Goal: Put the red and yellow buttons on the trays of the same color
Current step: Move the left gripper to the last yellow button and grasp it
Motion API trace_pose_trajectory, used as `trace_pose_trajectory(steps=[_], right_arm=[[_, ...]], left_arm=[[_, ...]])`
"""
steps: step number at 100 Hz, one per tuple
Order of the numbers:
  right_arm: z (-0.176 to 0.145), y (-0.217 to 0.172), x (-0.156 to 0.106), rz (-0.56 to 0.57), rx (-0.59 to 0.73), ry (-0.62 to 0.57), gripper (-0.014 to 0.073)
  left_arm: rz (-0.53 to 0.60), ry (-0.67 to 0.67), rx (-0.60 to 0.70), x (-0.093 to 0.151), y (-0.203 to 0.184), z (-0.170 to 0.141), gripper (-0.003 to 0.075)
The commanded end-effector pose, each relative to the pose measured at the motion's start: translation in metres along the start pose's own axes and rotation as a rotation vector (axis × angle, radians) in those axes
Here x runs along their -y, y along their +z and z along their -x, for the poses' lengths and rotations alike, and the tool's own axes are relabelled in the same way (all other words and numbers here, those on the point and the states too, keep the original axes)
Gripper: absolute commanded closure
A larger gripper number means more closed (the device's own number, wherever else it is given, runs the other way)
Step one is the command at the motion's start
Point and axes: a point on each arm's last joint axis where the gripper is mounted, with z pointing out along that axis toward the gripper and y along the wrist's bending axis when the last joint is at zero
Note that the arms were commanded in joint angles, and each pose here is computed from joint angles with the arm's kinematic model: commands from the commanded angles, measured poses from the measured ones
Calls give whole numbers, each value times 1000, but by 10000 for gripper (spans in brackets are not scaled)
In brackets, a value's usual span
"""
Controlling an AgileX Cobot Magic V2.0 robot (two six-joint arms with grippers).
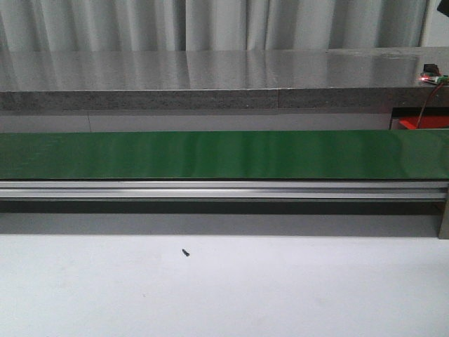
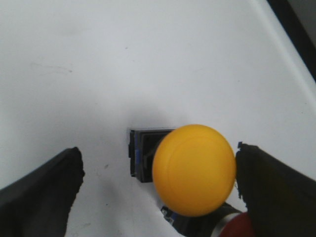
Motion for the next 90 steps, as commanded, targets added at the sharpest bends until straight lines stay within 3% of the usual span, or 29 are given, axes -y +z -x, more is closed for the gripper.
trace_pose_trajectory(steps=[1,17,39,53,90], right_arm=[[5,-13,-3,15,72,-3,701],[5,-13,-3,17,66,-2,701],[5,-13,-3,17,67,-2,701],[5,-13,-3,17,67,-2,701],[7,-13,-3,17,87,-2,701]], left_arm=[[-75,-14,102,14,-33,17,134],[-77,-15,108,14,-33,18,164],[-83,-15,118,15,-33,19,426],[-83,-15,118,15,-33,19,538],[-102,7,168,21,-68,25,553]])
